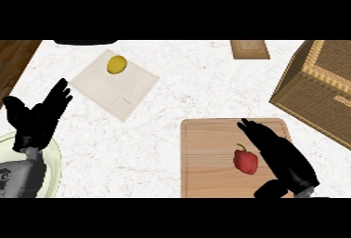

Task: Pick the bell pepper from the cutting board and place it in the basket

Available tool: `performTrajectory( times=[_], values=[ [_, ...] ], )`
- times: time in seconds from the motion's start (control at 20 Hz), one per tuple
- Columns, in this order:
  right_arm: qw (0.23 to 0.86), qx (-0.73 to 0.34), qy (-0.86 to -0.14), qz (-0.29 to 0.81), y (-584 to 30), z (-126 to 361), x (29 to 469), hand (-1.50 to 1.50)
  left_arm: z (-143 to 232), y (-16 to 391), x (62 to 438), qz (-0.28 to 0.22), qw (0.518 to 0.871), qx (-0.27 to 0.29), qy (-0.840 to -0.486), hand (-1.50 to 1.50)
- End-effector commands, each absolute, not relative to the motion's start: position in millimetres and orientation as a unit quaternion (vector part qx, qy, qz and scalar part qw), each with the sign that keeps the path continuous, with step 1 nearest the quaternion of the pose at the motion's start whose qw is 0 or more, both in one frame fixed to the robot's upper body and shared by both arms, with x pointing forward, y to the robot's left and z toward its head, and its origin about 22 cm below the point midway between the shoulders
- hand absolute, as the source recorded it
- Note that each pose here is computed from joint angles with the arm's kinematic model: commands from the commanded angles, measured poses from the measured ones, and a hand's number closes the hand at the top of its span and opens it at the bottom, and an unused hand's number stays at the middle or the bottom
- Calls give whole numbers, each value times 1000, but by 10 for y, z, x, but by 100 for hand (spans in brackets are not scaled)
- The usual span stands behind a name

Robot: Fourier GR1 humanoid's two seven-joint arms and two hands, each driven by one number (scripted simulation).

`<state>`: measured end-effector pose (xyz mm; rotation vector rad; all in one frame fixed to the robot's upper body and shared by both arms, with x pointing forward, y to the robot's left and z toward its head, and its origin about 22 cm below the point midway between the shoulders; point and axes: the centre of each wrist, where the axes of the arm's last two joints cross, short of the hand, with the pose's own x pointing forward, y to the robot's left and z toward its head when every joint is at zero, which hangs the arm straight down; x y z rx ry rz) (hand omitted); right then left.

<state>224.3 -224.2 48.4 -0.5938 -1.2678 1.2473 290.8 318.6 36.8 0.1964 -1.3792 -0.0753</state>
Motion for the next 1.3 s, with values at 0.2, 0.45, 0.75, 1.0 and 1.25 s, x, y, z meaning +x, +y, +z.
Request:
performTrajectory(
  times=[0.2,0.45,0.75,1.0,1.25],
  values=[
    [577,-275,-539,549,-2123,312,2299,-150,315,3200,2734,-32,762,95,-640,0],
    [577,-295,-517,559,-2221,86,2215,-150,476,3082,2831,-27,765,87,-638,0],
    [559,-302,-499,589,-1933,-48,2259,150,364,3002,2842,-33,765,91,-637,0],
    [540,-301,-492,613,-2080,-205,2280,150,300,3169,3084,-32,761,92,-641,0],
    [529,-304,-484,627,-1992,-106,2291,150,420,3261,3033,-36,766,86,-636,0]
  ],
)
